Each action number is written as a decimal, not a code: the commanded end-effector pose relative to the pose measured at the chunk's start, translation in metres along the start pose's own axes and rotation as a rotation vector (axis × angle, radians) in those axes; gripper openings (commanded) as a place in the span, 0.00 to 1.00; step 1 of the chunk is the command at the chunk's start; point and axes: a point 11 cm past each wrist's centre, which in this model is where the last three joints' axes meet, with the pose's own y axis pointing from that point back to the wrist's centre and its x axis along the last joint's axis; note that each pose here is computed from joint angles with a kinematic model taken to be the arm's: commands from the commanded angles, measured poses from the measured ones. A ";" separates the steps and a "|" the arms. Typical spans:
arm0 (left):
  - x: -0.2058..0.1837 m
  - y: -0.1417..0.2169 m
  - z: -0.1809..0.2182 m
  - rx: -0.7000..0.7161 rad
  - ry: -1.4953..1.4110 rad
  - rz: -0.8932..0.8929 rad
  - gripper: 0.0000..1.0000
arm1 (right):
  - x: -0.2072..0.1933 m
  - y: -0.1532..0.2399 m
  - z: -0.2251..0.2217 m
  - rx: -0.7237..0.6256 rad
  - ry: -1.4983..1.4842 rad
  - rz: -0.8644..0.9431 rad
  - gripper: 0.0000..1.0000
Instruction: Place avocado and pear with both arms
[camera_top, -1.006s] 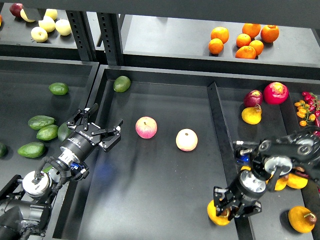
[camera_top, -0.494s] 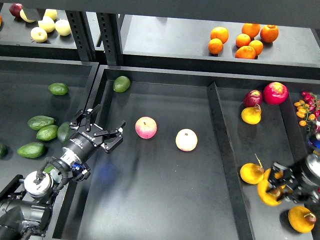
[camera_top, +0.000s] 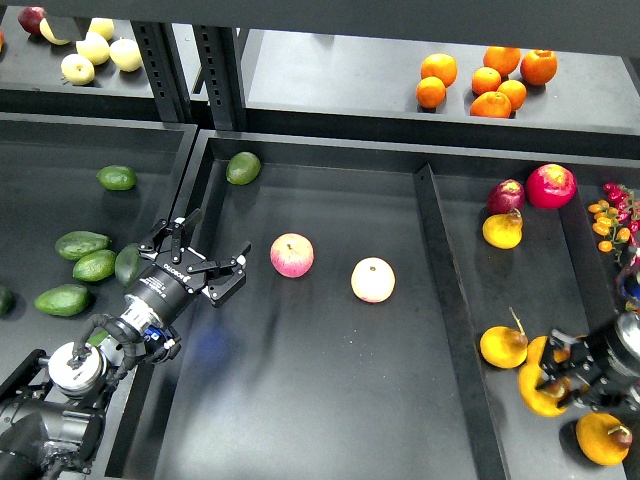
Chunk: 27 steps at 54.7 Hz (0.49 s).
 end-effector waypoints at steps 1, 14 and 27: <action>-0.002 -0.002 0.001 0.001 -0.003 -0.005 0.99 | -0.003 -0.013 -0.010 0.025 -0.004 -0.011 0.19; -0.001 -0.002 0.000 0.004 -0.003 -0.001 0.99 | -0.005 -0.028 -0.014 0.011 0.003 -0.013 0.20; 0.000 -0.002 -0.001 0.008 -0.003 0.003 0.99 | -0.009 -0.040 -0.020 0.015 0.007 -0.020 0.21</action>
